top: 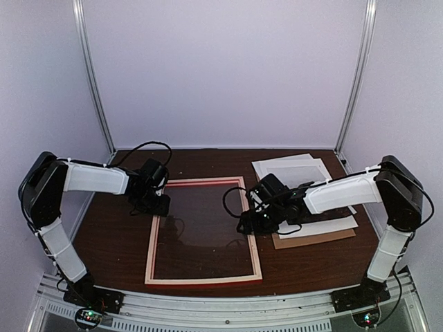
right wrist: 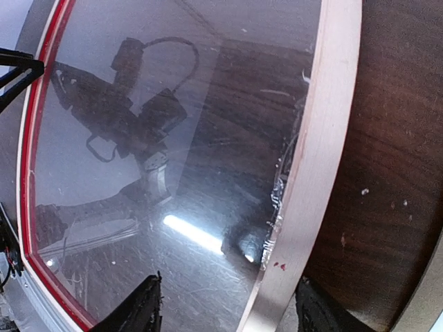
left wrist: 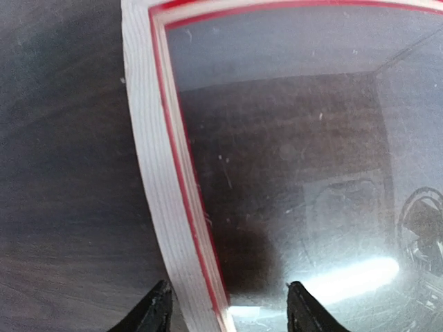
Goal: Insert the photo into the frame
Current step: Frame the body at the center of the board.
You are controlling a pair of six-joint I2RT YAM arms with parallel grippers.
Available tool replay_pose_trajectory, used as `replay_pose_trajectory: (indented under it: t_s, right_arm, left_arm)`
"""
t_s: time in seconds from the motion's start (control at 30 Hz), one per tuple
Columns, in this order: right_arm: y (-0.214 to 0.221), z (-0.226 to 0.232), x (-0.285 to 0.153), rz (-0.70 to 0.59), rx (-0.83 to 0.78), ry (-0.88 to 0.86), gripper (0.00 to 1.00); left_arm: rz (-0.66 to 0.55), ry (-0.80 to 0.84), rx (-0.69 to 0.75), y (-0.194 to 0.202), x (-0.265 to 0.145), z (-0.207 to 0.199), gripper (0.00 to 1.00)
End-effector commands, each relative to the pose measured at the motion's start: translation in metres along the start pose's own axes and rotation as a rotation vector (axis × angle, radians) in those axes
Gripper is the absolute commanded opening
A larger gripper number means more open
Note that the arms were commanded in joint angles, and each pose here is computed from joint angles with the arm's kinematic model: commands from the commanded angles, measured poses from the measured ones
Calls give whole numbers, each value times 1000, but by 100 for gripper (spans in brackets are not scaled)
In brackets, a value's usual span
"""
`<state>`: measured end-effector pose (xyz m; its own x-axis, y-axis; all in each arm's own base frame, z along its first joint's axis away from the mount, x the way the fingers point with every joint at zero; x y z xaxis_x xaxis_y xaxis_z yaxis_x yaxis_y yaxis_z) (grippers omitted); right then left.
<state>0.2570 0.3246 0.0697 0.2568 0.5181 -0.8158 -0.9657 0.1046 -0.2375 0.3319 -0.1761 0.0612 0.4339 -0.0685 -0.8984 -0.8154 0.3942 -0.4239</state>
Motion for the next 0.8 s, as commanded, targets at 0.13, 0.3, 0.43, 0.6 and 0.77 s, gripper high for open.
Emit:
replay_pose_trajectory:
  t_s: [0.13, 0.3, 0.43, 0.6, 0.77]
  right_arm:
    - [-49, -34, -54, -149, 3, 90, 69]
    - [-82, -93, -110, -270, 73, 228, 71]
    - [-105, -145, -162, -389, 181, 305, 71]
    - [-119, -212, -203, -470, 355, 374, 71]
    - [-120, -270, -213, -486, 536, 361, 71]
  left_arm:
    - [-53, -131, 27, -20, -19, 19, 75]
    - [-127, -141, 16, -28, -40, 24, 82]
    - [-194, -131, 2, -32, -59, 26, 84]
    - [-249, -112, -4, -33, -78, 27, 86]
    - [-267, -85, 1, -33, -86, 25, 87]
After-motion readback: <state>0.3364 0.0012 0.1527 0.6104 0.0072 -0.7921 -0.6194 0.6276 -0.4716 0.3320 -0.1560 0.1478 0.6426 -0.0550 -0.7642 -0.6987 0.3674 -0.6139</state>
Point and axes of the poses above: each gripper's point midway between its finger pads, its own x axis out along the fingers, its own z axis along the line the jaws close on, y = z × x, the point moved 3 cm from there along -x, back along the fingers, and after that the axes turned 15 degrees about x, right-handed, at the moved point
